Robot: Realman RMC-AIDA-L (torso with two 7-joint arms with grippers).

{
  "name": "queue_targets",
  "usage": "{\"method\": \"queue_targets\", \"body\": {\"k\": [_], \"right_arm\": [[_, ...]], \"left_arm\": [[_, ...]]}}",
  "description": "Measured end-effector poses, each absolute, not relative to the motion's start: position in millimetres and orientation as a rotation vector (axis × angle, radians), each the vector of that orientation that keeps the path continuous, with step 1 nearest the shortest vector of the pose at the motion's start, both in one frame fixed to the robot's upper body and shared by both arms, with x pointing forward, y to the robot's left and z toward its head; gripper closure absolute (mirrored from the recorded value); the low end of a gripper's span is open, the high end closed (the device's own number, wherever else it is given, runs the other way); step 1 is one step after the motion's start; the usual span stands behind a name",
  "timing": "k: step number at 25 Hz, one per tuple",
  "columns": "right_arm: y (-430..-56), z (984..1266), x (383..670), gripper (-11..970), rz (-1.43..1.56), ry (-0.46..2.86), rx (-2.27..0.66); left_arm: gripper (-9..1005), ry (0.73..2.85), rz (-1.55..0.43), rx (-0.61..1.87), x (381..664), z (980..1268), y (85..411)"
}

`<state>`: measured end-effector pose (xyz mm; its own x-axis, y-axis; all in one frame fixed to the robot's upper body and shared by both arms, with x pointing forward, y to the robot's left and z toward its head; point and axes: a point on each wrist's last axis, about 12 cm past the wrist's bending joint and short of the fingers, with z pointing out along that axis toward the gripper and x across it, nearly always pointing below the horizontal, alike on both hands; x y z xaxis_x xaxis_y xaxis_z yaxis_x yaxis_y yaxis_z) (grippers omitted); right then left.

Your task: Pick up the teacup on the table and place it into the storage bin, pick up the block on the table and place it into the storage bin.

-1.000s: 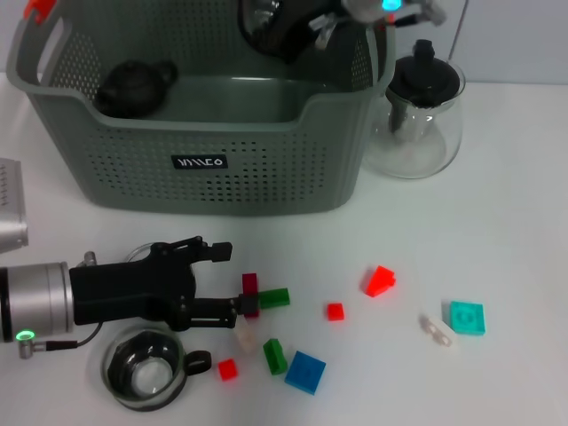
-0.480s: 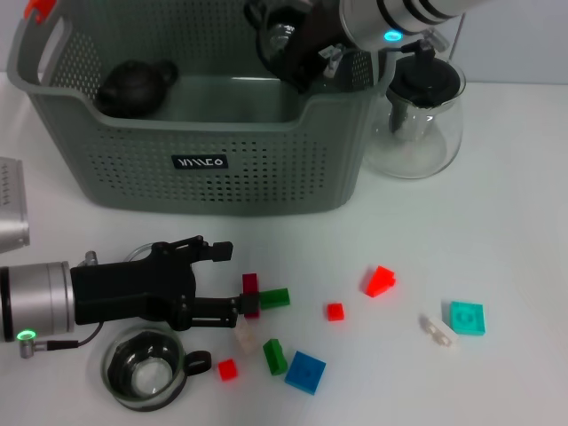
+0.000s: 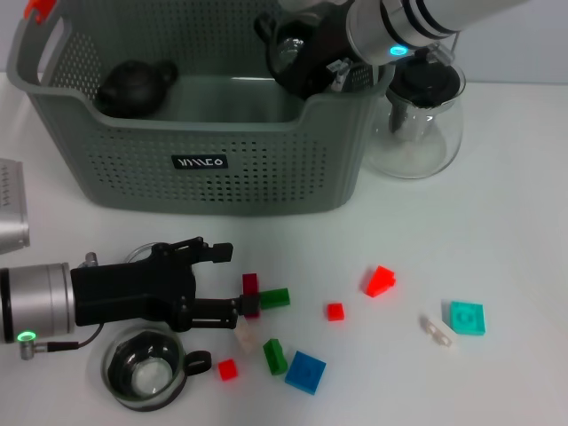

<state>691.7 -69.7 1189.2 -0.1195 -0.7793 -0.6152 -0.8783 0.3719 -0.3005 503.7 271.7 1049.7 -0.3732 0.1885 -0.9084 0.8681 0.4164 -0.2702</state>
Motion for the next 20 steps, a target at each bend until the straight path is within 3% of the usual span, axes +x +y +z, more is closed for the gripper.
{"method": "queue_targets", "body": {"k": [20], "right_arm": [[-73.1,1182.7,689.5,804,0.159,1.937,-1.449]], "left_arm": [[78,1.819,-1.004,0.904,501.2,1048.3,272.2]]}}
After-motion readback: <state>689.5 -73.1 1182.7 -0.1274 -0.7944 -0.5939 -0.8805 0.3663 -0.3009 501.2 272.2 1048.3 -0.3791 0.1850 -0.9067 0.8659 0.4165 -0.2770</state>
